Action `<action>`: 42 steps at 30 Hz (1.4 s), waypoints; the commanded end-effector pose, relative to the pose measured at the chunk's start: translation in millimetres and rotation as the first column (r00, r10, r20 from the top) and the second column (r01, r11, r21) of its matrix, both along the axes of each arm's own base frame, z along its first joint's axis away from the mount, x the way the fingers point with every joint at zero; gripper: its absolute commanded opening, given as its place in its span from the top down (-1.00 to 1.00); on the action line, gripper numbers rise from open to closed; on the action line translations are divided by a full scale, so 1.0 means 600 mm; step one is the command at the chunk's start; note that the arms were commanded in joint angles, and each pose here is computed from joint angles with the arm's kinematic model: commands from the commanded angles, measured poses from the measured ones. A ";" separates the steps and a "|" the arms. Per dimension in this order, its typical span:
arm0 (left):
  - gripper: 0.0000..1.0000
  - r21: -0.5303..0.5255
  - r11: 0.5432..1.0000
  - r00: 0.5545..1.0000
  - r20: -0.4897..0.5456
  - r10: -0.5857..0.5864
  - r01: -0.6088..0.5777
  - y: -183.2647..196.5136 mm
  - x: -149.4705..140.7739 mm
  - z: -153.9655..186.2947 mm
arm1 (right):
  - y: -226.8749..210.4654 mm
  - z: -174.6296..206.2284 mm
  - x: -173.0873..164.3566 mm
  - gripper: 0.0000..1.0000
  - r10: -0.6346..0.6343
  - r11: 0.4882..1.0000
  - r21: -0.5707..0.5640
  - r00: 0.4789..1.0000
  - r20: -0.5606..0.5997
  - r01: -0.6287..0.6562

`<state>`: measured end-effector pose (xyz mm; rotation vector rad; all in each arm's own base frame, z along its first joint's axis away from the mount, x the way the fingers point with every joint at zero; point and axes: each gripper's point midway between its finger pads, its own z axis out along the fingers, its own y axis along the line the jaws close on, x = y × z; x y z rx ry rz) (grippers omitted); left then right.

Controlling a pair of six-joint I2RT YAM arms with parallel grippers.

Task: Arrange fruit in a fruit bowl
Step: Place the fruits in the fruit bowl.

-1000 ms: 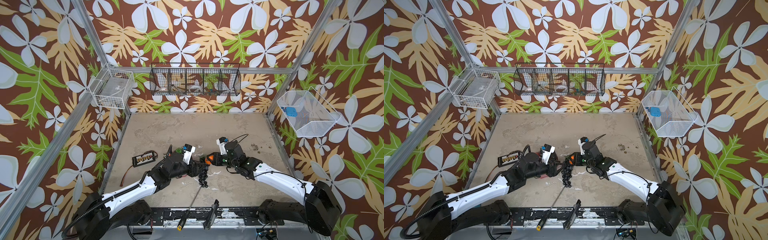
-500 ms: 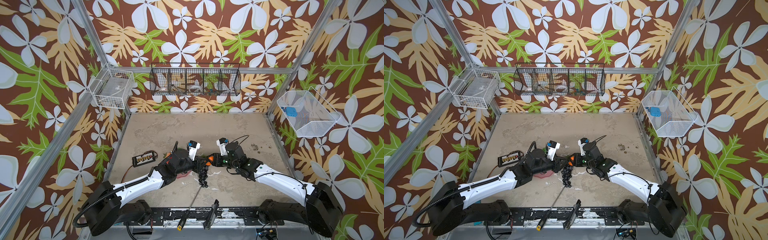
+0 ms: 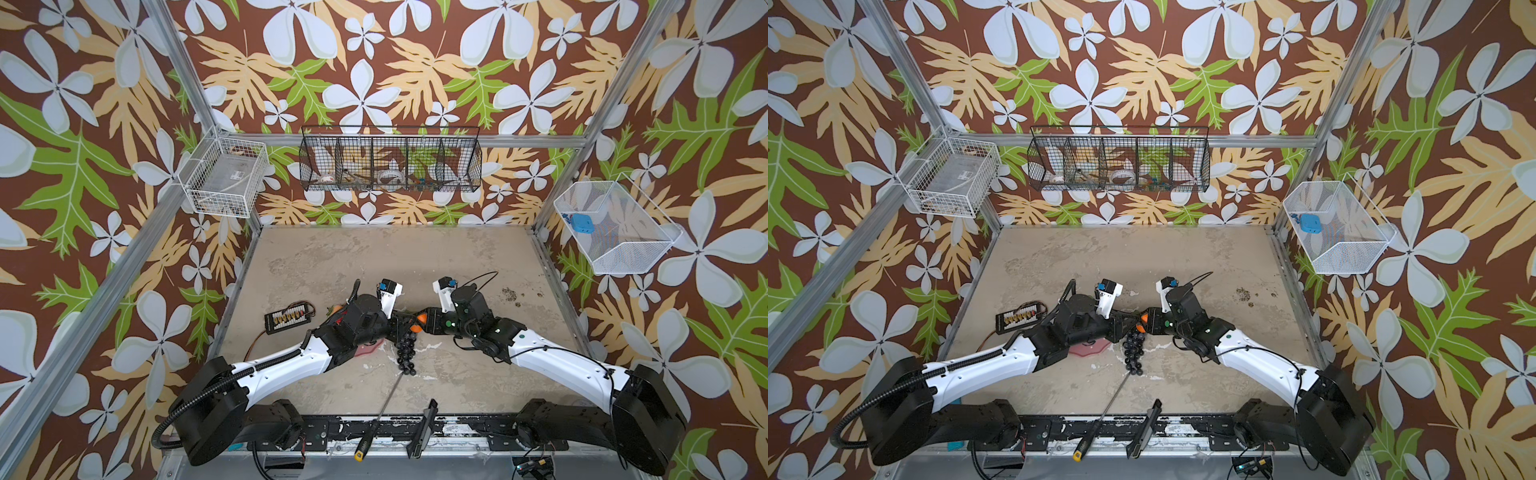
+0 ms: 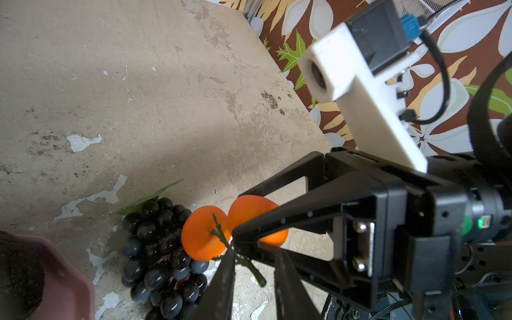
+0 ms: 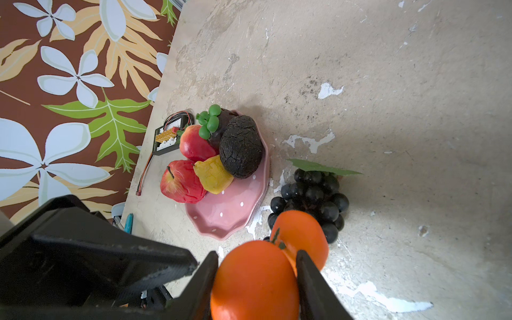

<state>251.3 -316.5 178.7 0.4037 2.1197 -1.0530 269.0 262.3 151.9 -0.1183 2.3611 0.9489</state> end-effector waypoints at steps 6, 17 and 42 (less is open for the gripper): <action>0.67 -0.008 1.000 1.000 -0.013 -0.025 0.025 -0.008 -0.004 -0.003 | 0.007 0.011 0.005 0.10 0.006 1.000 0.022 1.000 0.018 -0.006; 0.94 -0.014 1.000 1.000 -0.013 -0.021 0.021 -0.008 -0.004 0.000 | 0.005 0.010 0.003 0.09 0.005 1.000 0.017 1.000 0.020 -0.005; 0.97 0.265 0.937 0.974 0.059 0.219 -0.227 0.136 -0.009 0.017 | -0.052 0.082 0.009 -0.48 -0.043 0.994 -0.088 0.973 0.225 0.064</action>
